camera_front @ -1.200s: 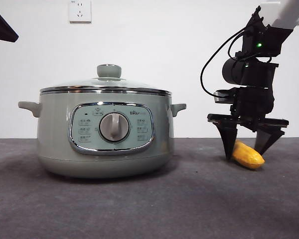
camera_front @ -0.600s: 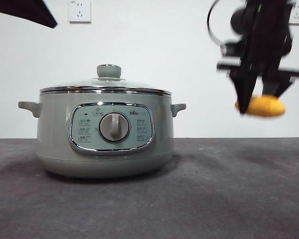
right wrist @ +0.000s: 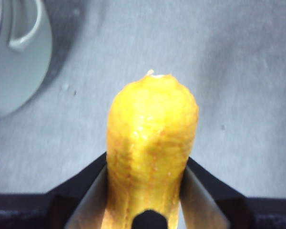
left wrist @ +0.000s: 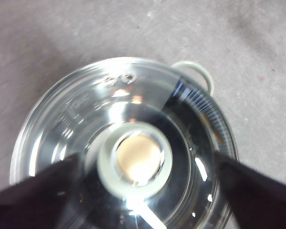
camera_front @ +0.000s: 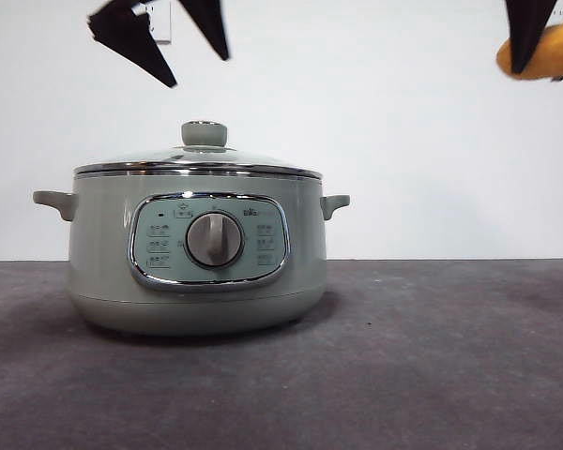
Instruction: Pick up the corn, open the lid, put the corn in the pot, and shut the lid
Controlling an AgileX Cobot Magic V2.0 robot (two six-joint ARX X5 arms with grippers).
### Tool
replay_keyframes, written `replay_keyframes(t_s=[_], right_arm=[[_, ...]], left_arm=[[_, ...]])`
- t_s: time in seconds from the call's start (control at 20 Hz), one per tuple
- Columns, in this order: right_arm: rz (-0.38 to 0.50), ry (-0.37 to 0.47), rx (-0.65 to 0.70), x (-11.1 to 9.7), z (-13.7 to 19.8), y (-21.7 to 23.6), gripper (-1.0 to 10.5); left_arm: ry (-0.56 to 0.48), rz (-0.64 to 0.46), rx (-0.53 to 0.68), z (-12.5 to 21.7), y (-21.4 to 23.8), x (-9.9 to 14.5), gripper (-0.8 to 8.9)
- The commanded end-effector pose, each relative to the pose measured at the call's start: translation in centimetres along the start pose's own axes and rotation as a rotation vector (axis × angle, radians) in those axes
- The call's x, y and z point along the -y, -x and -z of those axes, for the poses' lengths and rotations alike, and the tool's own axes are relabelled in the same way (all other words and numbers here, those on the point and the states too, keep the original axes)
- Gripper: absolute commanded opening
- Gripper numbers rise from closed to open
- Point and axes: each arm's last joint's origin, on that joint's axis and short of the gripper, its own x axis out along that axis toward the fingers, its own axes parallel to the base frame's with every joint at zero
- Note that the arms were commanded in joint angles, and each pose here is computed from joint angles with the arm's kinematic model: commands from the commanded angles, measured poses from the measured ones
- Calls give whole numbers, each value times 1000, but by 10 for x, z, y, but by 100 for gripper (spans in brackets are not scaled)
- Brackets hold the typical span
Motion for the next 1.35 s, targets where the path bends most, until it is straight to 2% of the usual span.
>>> replay_keyframes(t_s=[0.05,0.25,0.5,0.6,0.75,0.85,1.0,1.05,1.35], right_arm=[[0,2,8,-1,8,11,-8],[1,4,58,-2,20,32,-8],[1,4,58,-3,30,44,-8],[1,4,69,-3,33,47,-8],[1,4,73,-3,34,49,-8],[1,4,73,-3,34,48,-8],[1,4,73,-3,34,48,-8],[1,4,73,-3,34,48,-8],[-2,5,83,-3,32,47,-8]], left_arm=[[-47,-22,-53,-2,-22,3,673],[-84,-98,-130,0,-44,8,669],[-71,-95,-183,3,-58,5,648],[-67,-94,-203,5,-64,3,570],[-68,-93,-200,4,-66,3,556],[-68,-93,-200,4,-66,3,398],[-67,-92,-210,5,-66,3,46],[-67,-91,-214,6,-66,3,-21],[-81,-88,-205,5,-64,7,-9]])
